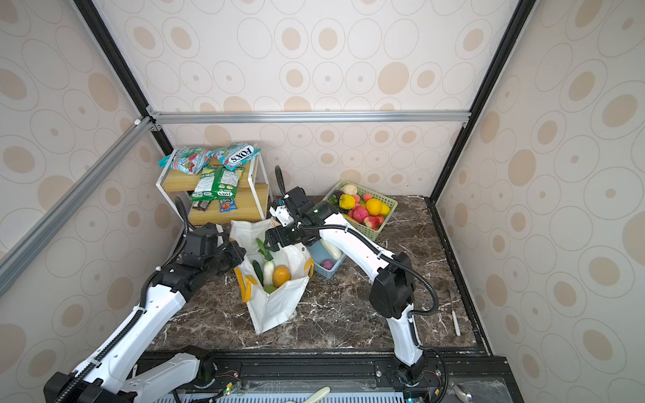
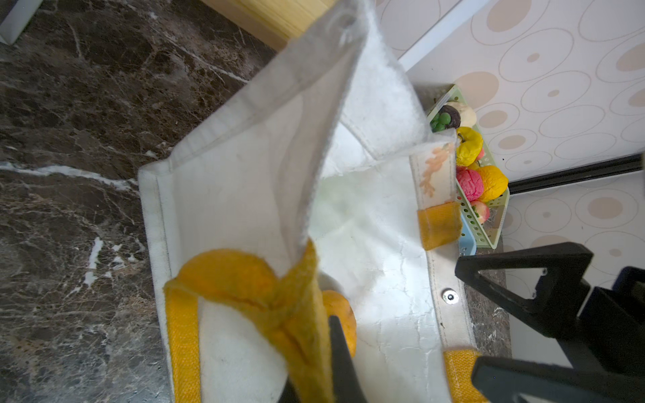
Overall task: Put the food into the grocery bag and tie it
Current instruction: 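Open the right gripper and raise it out of the bag toward the basket, then move the right gripper over the green fruit basket, then lower the right gripper onto the red peach and close it, then lift the red peach and carry it over the tote bag opening, then lower the red peach into the tote bag and open the right gripper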
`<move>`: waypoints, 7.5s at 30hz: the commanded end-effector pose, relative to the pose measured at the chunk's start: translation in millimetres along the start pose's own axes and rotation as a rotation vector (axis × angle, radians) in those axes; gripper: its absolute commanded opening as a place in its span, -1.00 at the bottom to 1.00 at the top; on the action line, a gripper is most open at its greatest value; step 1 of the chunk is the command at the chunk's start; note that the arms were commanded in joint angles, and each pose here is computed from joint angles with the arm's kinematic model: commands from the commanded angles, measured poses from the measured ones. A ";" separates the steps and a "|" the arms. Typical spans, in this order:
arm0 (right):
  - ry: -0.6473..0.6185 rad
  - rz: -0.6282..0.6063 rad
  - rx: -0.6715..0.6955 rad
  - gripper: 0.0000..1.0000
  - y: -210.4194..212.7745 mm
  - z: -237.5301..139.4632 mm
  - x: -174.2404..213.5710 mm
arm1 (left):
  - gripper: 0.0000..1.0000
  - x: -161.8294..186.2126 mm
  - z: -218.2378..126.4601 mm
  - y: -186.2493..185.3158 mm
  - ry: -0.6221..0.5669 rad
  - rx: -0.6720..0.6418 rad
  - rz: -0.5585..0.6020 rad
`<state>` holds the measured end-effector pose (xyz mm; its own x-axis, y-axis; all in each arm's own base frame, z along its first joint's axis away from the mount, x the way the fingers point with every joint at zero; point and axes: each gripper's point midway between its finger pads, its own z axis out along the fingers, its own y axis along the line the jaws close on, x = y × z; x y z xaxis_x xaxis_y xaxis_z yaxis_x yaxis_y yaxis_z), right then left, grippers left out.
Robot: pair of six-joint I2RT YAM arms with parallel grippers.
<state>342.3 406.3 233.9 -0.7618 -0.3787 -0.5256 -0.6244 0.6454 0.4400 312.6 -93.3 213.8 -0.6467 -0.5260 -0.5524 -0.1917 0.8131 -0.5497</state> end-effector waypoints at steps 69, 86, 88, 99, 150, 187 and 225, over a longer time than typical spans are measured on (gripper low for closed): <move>-0.101 0.653 0.772 0.47 -415.6 -101.5 32.7 | -1.00 -15.9 -4.6 -12.2 -0.066 0.036 0.054; -0.022 0.697 0.756 0.51 -423.0 -79.0 56.6 | -1.00 -14.6 -7.5 -7.4 -0.073 0.023 0.042; -0.022 0.697 0.747 0.46 -420.0 -79.9 57.1 | -1.00 -15.3 -7.5 -8.4 -0.074 0.026 0.043; -0.039 0.706 0.733 0.07 -415.8 -78.9 60.3 | -1.00 -17.3 -7.5 -10.2 -0.073 0.024 0.050; -0.252 0.414 0.269 -0.11 -187.8 -118.7 -34.0 | -1.00 -15.5 0.9 -10.6 -0.057 0.024 0.062; 0.039 0.027 -0.092 -0.07 15.5 12.3 11.1 | -1.00 -20.9 7.8 -20.3 -0.041 0.039 0.093; 0.183 -0.016 0.004 -0.07 -3.2 88.5 64.6 | -1.00 -21.0 4.0 -22.8 -0.058 0.066 0.081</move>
<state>312.8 437.2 150.3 -0.7801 -0.4780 -0.4037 -0.6244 0.6357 0.4539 327.9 -100.2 210.0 -0.6623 -0.4682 -0.5849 -0.1360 0.8428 -0.5207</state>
